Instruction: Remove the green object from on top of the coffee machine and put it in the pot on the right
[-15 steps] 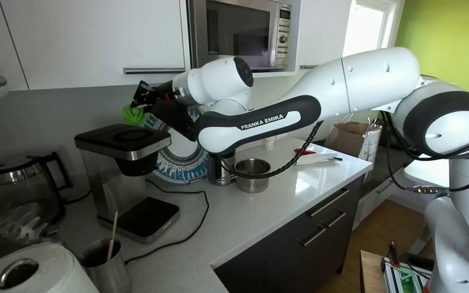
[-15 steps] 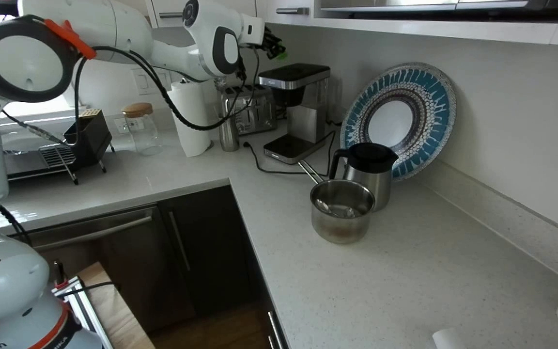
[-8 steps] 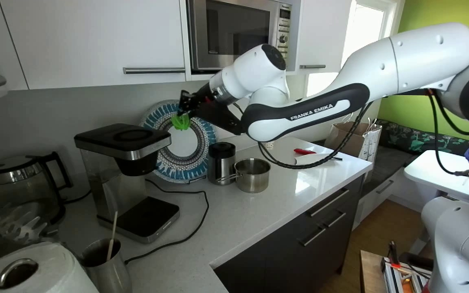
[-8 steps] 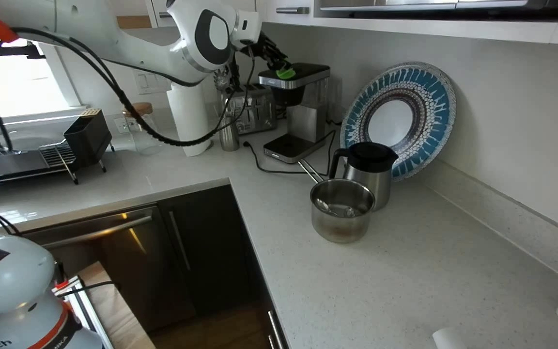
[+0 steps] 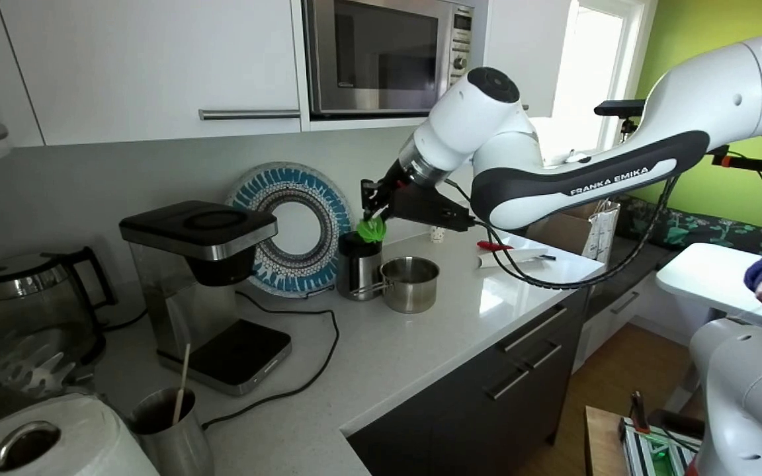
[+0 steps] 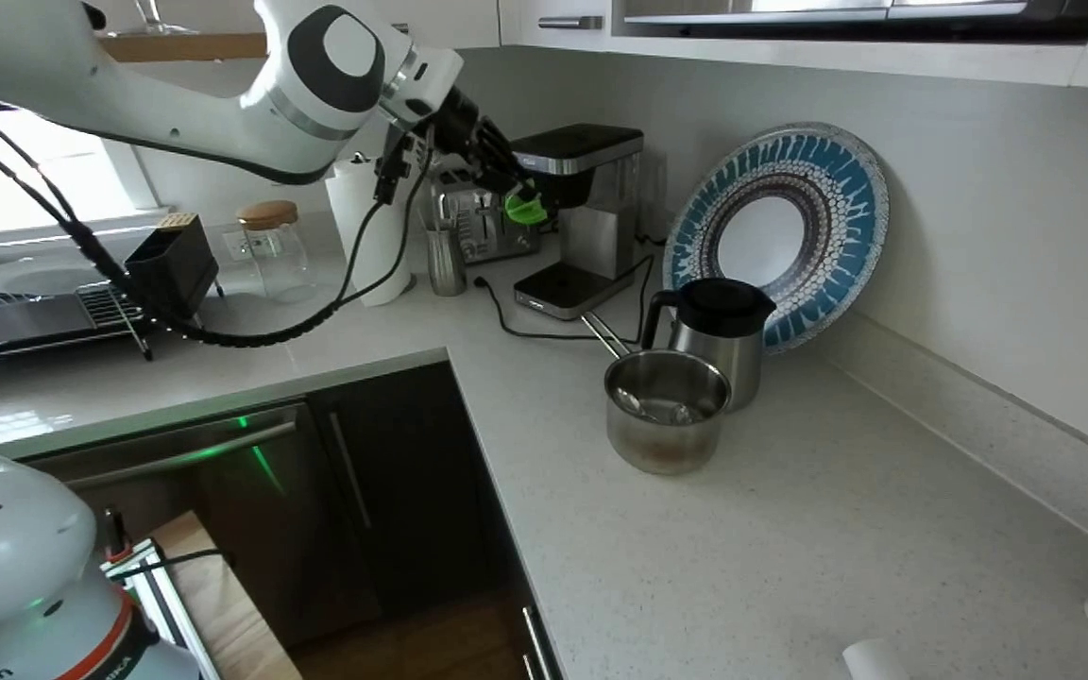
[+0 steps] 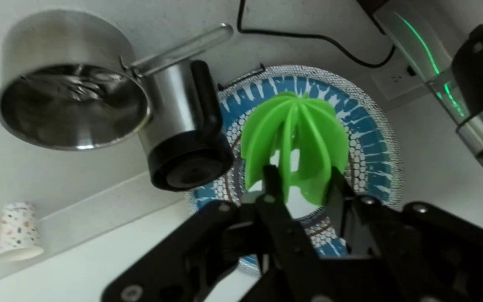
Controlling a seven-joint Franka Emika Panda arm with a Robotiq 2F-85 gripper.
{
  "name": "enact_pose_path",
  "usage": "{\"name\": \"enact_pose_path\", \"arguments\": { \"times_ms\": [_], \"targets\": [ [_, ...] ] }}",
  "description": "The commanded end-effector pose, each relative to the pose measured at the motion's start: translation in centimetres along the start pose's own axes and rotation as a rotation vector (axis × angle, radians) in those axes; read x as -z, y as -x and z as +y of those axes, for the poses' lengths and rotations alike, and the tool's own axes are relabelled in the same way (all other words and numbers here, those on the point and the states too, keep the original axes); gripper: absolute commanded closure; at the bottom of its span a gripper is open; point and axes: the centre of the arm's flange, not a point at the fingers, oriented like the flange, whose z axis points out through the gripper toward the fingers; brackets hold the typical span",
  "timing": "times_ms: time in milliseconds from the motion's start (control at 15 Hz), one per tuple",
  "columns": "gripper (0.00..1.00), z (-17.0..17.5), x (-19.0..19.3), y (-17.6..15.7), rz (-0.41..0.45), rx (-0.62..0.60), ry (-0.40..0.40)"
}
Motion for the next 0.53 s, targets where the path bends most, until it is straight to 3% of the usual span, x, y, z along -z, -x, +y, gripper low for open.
{"name": "enact_pose_path", "arguments": {
  "times_ms": [0, 267, 333, 467],
  "targets": [
    [0.70, 0.8, -0.2, 0.0, -0.017, -0.026, 0.015],
    [0.70, 1.6, -0.6, 0.0, -0.028, -0.048, 0.032],
    [0.93, 1.5, -0.6, 0.1, -0.028, -0.047, 0.031],
    [0.93, 2.7, -2.1, -1.1, 0.029, -0.082, 0.042]
  ]
}}
